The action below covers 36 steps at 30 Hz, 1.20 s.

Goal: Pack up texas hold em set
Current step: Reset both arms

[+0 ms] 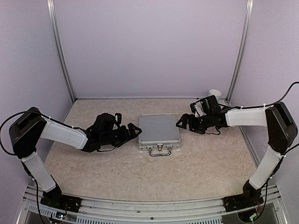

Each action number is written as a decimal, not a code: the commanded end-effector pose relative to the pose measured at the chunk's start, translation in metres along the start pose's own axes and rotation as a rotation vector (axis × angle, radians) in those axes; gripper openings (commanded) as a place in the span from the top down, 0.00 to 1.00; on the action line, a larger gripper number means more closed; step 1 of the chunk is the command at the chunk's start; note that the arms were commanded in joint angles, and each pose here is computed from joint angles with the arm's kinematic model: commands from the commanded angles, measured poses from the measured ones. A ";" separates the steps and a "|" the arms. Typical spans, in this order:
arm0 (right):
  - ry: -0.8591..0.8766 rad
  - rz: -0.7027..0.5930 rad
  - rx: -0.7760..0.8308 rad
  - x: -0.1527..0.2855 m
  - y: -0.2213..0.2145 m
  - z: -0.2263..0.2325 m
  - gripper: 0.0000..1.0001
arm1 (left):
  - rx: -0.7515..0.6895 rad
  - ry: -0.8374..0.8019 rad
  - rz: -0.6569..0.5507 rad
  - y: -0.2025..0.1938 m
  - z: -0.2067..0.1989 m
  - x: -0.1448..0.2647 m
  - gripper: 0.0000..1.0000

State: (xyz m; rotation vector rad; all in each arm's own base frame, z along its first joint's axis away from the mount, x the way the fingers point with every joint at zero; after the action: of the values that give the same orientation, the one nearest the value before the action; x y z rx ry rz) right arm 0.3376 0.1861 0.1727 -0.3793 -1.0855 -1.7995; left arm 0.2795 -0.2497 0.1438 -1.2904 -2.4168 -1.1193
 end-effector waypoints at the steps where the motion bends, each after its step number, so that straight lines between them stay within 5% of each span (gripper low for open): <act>1: 0.043 -0.007 -0.019 -0.001 0.001 -0.002 0.01 | 0.000 -0.006 -0.016 0.002 0.002 0.001 0.01; 36: 0.143 0.034 -0.034 -0.049 0.003 -0.009 0.01 | 0.001 -0.092 0.037 0.002 -0.008 -0.021 0.06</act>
State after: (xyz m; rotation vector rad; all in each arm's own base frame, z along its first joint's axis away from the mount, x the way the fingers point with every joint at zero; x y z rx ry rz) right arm 0.3572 0.2013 0.1295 -0.3689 -0.9497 -1.7919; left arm 0.2896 -0.2584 0.1377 -1.3671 -2.4284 -1.0733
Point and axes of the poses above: each gripper's point midway between its finger pads, its own x axis back along the fingers, its own z axis along the line the jaws close on, y = z × x, the point moved 10 cm from there along x, back along the fingers, and after that the axes turned 1 degree about -x, right-handed, at the moved point
